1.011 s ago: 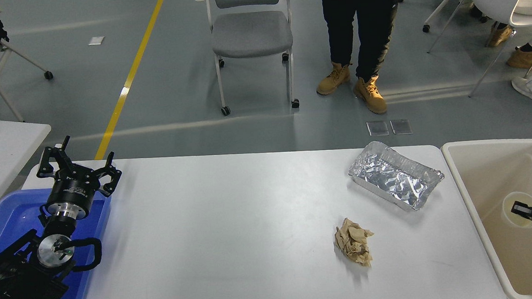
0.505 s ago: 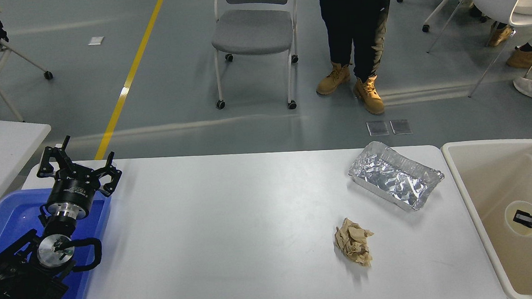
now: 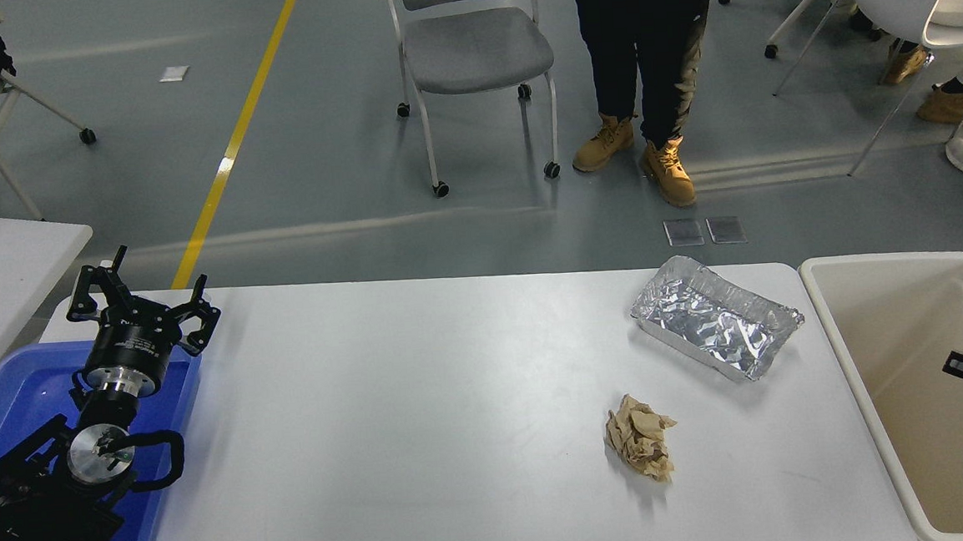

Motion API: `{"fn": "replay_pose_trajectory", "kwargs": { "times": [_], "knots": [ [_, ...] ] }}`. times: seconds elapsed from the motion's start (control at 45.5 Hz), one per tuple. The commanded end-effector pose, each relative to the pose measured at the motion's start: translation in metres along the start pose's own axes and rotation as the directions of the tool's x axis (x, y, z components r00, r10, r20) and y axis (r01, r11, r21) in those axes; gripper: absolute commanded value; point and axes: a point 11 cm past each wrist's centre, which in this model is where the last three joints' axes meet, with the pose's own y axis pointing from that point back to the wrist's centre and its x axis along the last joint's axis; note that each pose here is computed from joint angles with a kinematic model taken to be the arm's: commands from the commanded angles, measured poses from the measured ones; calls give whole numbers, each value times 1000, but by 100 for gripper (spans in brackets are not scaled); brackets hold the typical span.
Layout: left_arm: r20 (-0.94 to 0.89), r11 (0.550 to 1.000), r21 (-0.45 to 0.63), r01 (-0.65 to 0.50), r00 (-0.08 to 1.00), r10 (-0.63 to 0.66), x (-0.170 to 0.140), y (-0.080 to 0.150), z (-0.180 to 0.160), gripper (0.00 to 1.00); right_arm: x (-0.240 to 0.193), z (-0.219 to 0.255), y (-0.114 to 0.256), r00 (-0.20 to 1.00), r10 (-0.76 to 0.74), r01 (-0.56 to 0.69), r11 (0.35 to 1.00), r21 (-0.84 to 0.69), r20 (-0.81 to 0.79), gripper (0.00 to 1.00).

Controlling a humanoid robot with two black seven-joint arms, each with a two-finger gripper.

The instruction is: Clean the table surface

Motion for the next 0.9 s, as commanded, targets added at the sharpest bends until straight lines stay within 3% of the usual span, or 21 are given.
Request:
{"fn": "replay_pose_trajectory", "kwargs": {
  "times": [0.0,0.198,0.462,0.879],
  "knots": [
    [0,1000,0,-1,1000,1,0,0,0,100,44,-15,0,981,122,-125,992,12,153,96],
    [0,1000,0,1,1000,-1,0,0,0,100,141,-46,12,808,225,-279,960,16,545,98],
    [0,1000,0,1,1000,-1,0,0,0,100,173,-58,20,697,230,-335,942,26,680,97],
    [0,1000,0,-1,1000,1,0,0,0,100,213,-87,34,411,97,-385,920,76,907,98]
  ]
}}
